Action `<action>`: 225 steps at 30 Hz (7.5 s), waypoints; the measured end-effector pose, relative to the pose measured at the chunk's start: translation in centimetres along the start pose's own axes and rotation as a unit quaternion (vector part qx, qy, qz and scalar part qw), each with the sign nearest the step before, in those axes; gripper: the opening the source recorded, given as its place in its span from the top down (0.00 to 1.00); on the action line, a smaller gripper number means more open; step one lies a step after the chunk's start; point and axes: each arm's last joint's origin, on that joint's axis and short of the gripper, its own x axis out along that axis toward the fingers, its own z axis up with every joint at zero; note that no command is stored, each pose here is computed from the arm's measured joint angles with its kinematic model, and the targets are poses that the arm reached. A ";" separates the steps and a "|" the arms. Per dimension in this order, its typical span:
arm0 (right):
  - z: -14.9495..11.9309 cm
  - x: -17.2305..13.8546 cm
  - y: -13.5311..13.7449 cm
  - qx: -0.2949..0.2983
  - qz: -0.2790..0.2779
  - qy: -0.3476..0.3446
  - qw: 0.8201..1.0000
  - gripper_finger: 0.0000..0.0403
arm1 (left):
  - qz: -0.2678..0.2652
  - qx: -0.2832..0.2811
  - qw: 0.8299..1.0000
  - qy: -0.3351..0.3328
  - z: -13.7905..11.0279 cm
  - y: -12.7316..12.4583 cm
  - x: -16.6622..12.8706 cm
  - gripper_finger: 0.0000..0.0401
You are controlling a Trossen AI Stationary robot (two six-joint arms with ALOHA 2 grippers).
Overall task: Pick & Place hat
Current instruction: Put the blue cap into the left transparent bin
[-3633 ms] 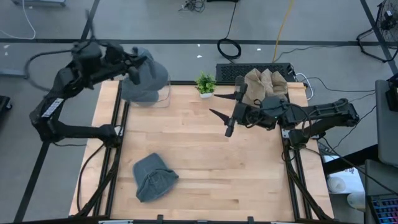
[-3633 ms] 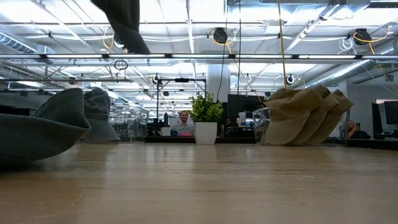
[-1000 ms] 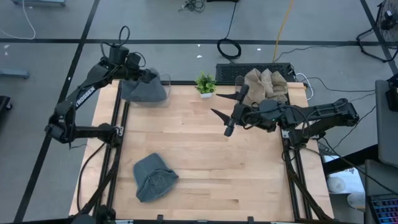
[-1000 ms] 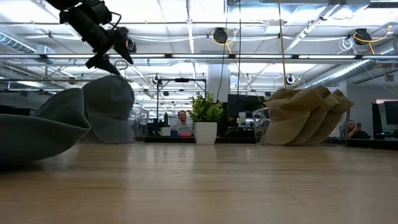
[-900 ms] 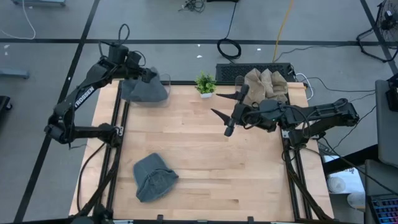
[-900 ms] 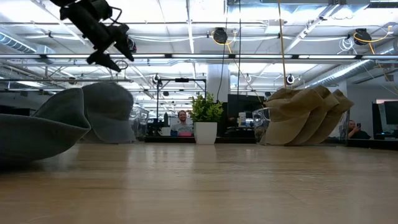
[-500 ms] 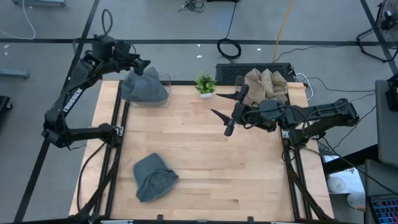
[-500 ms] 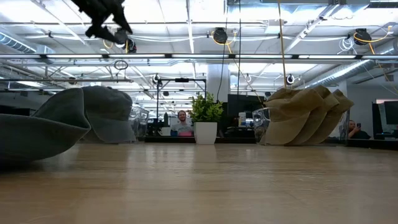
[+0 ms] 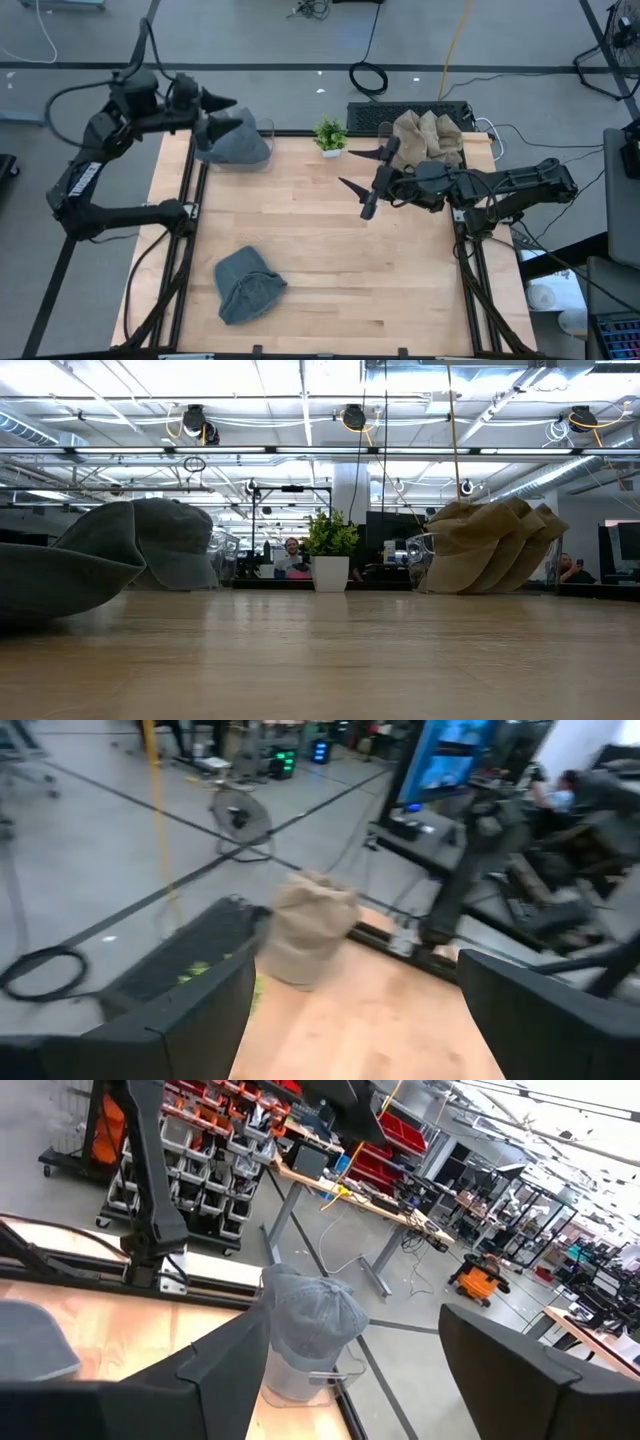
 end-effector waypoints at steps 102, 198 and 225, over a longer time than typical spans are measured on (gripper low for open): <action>-1.6 -0.2 1.1 -0.025 0.113 0.051 0.992 0.31 | -0.336 0.360 0.540 0.682 -30.8 -15.1 18.2 0.11; 2.0 -0.2 -1.2 0.001 -0.058 -0.088 0.994 0.25 | -0.046 0.287 0.944 -0.153 4.2 -11.5 2.2 0.98; 3.5 -0.5 -2.4 0.048 -0.104 -0.168 0.979 0.22 | 0.058 0.327 0.921 -0.205 3.7 -12.8 13.8 0.98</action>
